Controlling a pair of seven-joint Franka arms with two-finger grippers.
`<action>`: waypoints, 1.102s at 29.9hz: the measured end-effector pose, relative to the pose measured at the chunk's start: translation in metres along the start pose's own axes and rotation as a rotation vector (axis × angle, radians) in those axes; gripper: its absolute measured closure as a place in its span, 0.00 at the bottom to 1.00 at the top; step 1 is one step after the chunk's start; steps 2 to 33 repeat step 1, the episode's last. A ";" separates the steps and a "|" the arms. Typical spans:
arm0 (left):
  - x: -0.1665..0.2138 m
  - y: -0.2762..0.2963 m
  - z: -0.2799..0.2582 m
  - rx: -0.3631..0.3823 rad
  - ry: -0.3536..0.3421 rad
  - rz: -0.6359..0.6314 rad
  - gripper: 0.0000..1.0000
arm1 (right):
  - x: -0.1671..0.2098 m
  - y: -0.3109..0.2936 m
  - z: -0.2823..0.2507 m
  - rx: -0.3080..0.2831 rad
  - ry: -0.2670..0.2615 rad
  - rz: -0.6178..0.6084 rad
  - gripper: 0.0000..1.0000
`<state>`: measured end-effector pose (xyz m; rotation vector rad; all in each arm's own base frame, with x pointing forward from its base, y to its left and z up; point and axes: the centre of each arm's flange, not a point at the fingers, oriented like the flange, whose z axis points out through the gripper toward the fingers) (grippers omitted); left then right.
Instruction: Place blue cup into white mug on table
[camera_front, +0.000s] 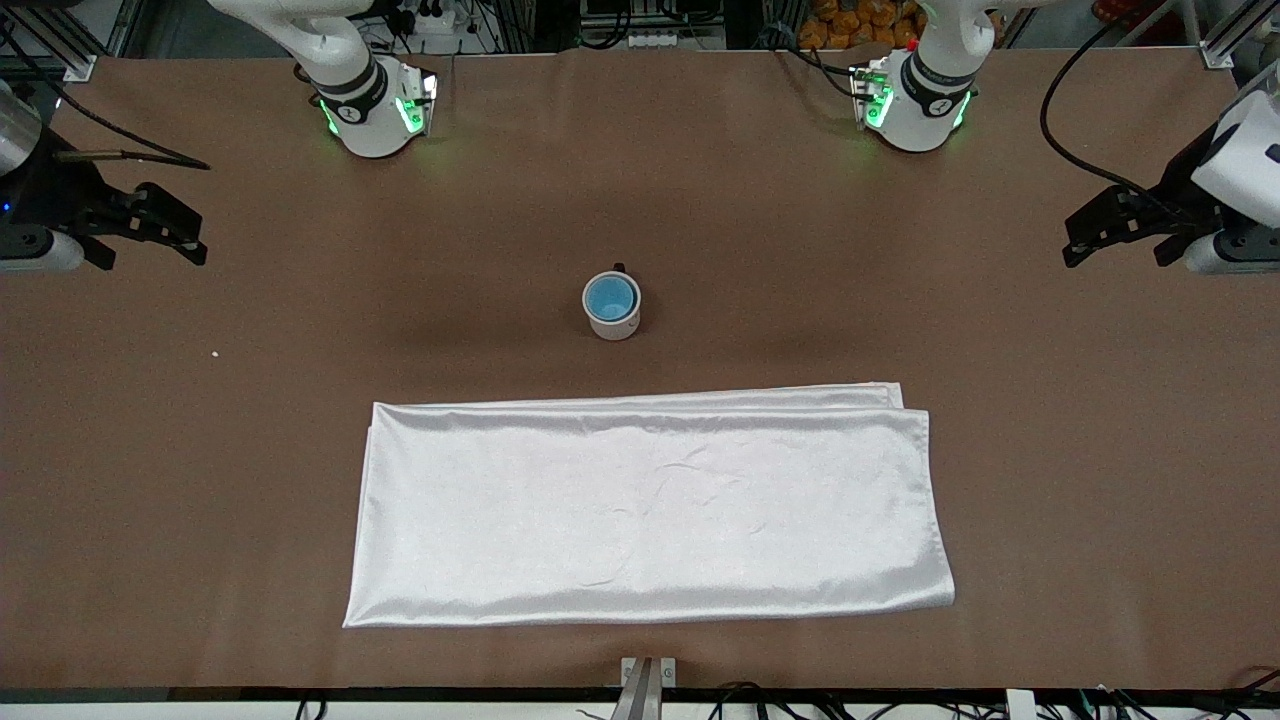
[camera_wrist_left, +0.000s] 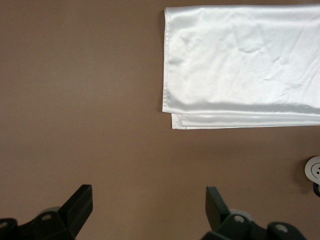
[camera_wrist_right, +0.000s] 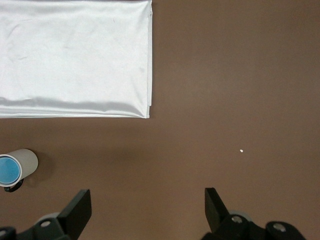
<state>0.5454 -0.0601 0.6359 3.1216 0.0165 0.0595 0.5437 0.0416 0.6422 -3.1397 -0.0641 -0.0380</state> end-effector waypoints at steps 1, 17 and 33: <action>0.000 0.000 -0.001 0.000 0.001 0.000 0.00 | 0.000 0.000 0.000 0.000 0.000 0.000 0.00; 0.000 0.000 -0.001 0.000 0.001 0.000 0.00 | 0.000 0.000 0.000 0.000 0.000 0.000 0.00; 0.000 0.000 -0.001 0.000 0.001 0.000 0.00 | 0.000 0.000 0.000 0.000 0.000 0.000 0.00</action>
